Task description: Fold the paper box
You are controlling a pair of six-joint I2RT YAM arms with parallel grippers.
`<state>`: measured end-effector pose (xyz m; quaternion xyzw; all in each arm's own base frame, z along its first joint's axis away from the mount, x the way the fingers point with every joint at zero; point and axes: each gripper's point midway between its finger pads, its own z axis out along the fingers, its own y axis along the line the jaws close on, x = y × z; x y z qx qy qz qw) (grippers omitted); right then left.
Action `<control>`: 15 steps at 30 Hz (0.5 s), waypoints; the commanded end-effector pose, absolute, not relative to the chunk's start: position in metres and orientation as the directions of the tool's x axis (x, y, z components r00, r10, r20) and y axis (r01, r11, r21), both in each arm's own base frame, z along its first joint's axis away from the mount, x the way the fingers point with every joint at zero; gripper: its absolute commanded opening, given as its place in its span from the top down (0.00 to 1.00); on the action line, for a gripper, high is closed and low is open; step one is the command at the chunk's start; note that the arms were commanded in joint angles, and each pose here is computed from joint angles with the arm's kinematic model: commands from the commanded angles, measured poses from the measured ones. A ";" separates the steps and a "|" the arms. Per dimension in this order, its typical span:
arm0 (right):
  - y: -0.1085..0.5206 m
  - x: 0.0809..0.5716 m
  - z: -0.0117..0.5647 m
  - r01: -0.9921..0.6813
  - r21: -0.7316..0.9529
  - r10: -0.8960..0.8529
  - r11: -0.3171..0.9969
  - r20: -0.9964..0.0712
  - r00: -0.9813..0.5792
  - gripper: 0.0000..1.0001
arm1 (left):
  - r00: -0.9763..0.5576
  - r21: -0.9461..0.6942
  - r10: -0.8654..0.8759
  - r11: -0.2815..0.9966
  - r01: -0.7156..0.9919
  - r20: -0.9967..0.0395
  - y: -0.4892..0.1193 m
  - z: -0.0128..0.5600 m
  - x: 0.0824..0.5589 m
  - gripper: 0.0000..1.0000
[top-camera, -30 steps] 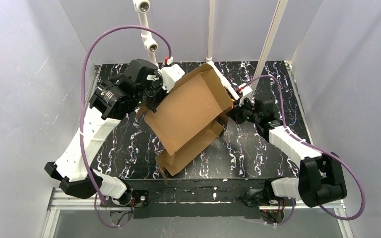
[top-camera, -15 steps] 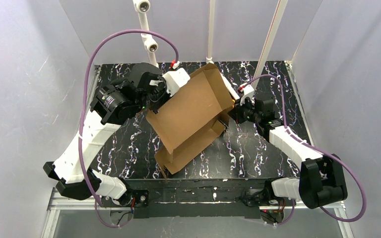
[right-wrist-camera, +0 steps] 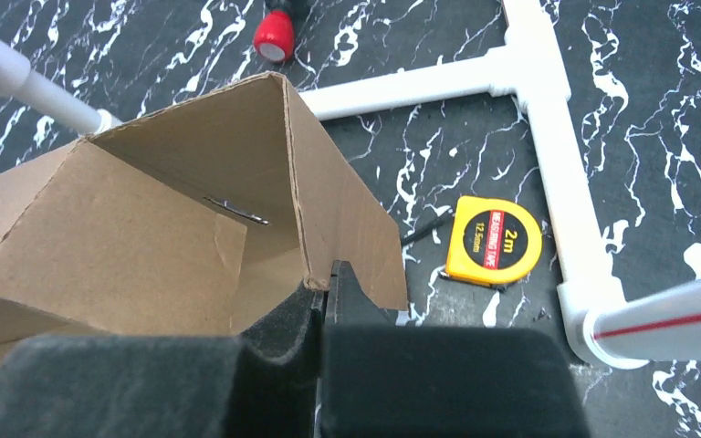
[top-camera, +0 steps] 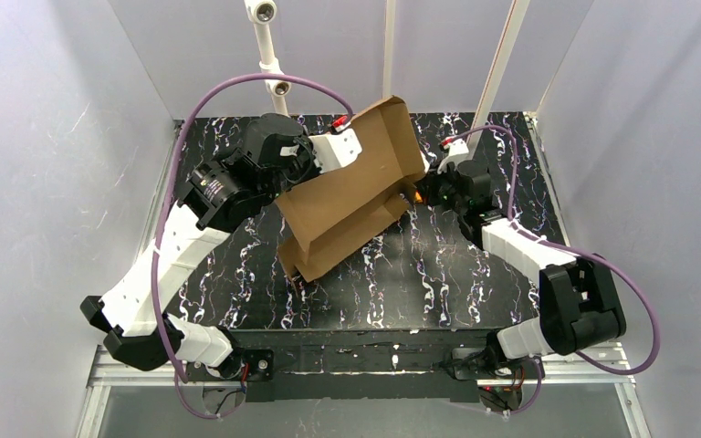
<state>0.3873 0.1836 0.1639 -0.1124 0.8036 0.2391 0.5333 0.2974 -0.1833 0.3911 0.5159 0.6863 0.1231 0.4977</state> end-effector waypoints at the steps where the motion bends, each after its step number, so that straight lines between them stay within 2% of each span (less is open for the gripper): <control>1: 0.189 0.417 0.211 -0.391 0.287 0.192 0.875 -0.946 -0.263 0.99 | 0.136 0.798 0.883 0.328 0.506 -0.449 -0.172 0.414 0.300 1.00; 8: 0.180 0.418 0.193 -0.309 0.293 0.211 0.905 -0.939 -0.272 0.99 | 0.152 0.833 0.914 0.263 0.487 -0.377 -0.175 0.406 0.311 1.00; 15: 0.199 0.406 0.180 -0.355 0.300 0.191 0.886 -0.931 -0.310 0.99 | 0.123 0.843 0.930 0.251 0.476 -0.346 -0.179 0.400 0.323 1.00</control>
